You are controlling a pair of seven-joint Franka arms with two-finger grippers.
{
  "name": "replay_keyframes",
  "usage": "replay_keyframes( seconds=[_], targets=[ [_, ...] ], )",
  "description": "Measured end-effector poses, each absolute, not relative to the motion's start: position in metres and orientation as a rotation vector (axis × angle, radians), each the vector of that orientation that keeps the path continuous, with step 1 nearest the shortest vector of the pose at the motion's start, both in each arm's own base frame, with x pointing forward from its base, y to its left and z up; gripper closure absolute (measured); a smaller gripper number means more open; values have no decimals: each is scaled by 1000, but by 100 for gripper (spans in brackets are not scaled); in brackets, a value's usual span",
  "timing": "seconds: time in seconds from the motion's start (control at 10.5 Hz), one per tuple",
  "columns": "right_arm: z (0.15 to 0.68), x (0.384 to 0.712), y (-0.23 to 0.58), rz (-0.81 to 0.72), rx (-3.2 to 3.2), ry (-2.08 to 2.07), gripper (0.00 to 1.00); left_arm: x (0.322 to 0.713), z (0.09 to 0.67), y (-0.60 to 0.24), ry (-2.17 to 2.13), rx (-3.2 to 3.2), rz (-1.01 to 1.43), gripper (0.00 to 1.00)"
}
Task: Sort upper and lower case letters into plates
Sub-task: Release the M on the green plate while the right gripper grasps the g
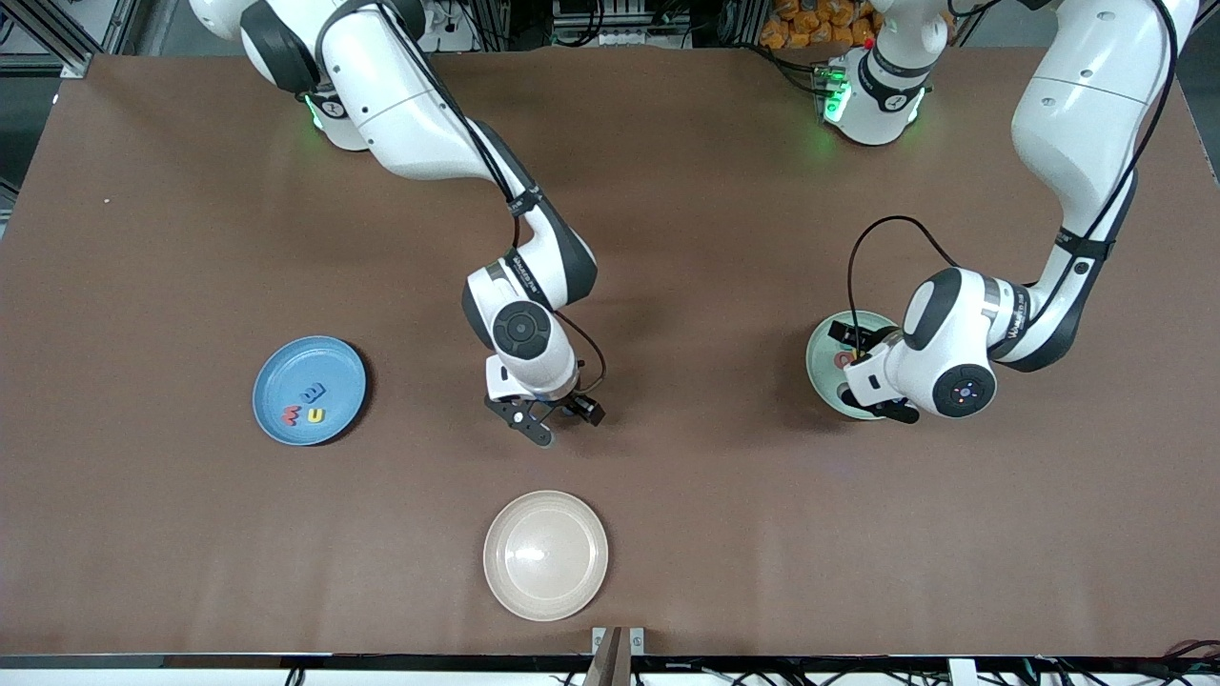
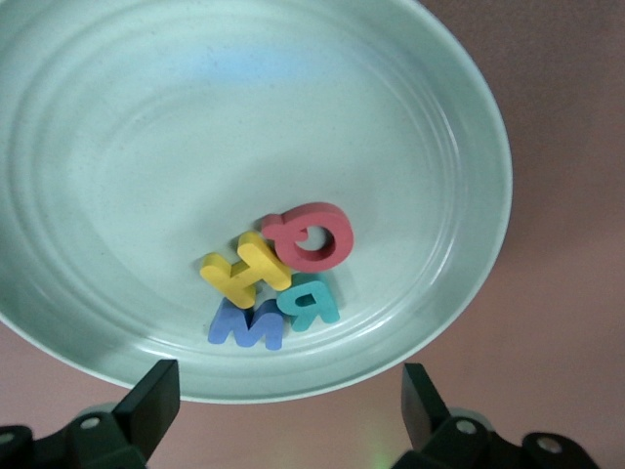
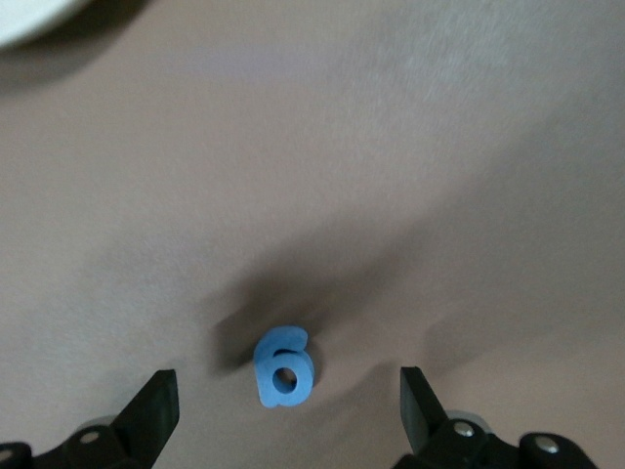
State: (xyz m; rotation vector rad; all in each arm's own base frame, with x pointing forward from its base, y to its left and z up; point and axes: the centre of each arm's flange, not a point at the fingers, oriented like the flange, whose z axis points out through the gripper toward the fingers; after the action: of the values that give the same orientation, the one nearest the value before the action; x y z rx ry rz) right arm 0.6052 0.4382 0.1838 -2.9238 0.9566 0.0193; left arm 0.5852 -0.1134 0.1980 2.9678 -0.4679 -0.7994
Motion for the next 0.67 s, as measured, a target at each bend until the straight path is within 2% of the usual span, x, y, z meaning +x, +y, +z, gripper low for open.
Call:
replay_keyframes(
  seconds=[0.19,0.48,0.67],
  targets=[
    [177,602,442,24,-2932,949,0,595,212,-113,-426,2996,-736,0],
    [175,603,442,23,-2934,948,1,621,271,-131,-256,3070,-550,0],
    [175,603,442,23,-2935,947,25,637,329,-141,-135,3109,-381,0]
  ],
)
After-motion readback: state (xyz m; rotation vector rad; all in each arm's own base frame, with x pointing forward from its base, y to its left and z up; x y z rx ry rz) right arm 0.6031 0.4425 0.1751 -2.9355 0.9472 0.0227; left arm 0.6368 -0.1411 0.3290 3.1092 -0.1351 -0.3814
